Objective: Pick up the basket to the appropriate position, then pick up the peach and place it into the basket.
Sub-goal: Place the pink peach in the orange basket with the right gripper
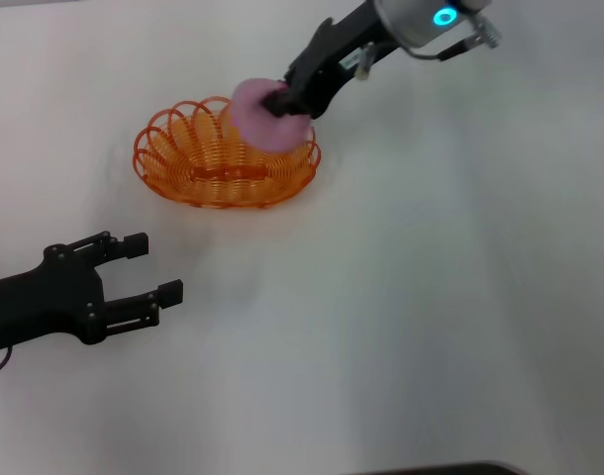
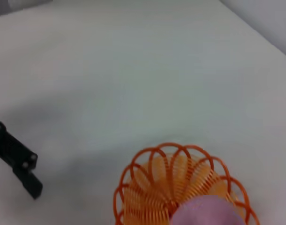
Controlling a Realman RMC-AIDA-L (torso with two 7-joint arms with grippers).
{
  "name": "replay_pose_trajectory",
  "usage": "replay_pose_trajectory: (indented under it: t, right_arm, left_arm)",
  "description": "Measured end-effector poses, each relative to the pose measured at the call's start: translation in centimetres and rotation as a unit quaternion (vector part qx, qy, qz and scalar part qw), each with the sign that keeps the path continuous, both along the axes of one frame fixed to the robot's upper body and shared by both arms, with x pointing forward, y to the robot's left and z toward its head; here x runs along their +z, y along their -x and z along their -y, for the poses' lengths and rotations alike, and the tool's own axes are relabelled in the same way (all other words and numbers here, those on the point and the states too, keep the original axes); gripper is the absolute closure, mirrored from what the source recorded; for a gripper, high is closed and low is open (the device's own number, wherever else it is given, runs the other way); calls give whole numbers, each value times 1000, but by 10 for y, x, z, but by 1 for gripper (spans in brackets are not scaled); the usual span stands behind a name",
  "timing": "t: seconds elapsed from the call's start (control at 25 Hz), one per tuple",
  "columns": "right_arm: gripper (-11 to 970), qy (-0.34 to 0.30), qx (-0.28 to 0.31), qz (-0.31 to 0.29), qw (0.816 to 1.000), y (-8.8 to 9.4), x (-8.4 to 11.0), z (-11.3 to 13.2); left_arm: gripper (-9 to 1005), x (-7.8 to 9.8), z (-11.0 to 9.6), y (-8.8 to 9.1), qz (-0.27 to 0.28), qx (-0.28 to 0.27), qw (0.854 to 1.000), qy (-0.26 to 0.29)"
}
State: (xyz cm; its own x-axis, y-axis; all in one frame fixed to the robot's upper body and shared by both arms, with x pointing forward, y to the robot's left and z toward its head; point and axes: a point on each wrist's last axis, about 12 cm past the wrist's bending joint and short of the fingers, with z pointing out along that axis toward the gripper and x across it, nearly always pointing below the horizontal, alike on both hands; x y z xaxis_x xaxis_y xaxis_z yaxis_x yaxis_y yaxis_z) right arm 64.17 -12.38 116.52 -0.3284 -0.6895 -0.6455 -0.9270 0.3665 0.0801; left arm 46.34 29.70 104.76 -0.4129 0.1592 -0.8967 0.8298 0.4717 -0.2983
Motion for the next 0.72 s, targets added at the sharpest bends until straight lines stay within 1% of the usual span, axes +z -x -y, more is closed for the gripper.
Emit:
replay_pose_trajectory:
  t: [0.32,0.52,0.72]
  right_arm:
    - [888,-31,-4,8,999,3,-29,-8]
    - [885,-47,-2,4,999,7,-37,-8]
    - [883,-49,-4,4,999,7,-41,-8]
  left_arm:
    - [178,0,0,-1,1,2,1000,-2]
    - [178,-2,3,-2,-3,1,1000,2]
    - [178,-1,3,-3,-2,0,1000,2]
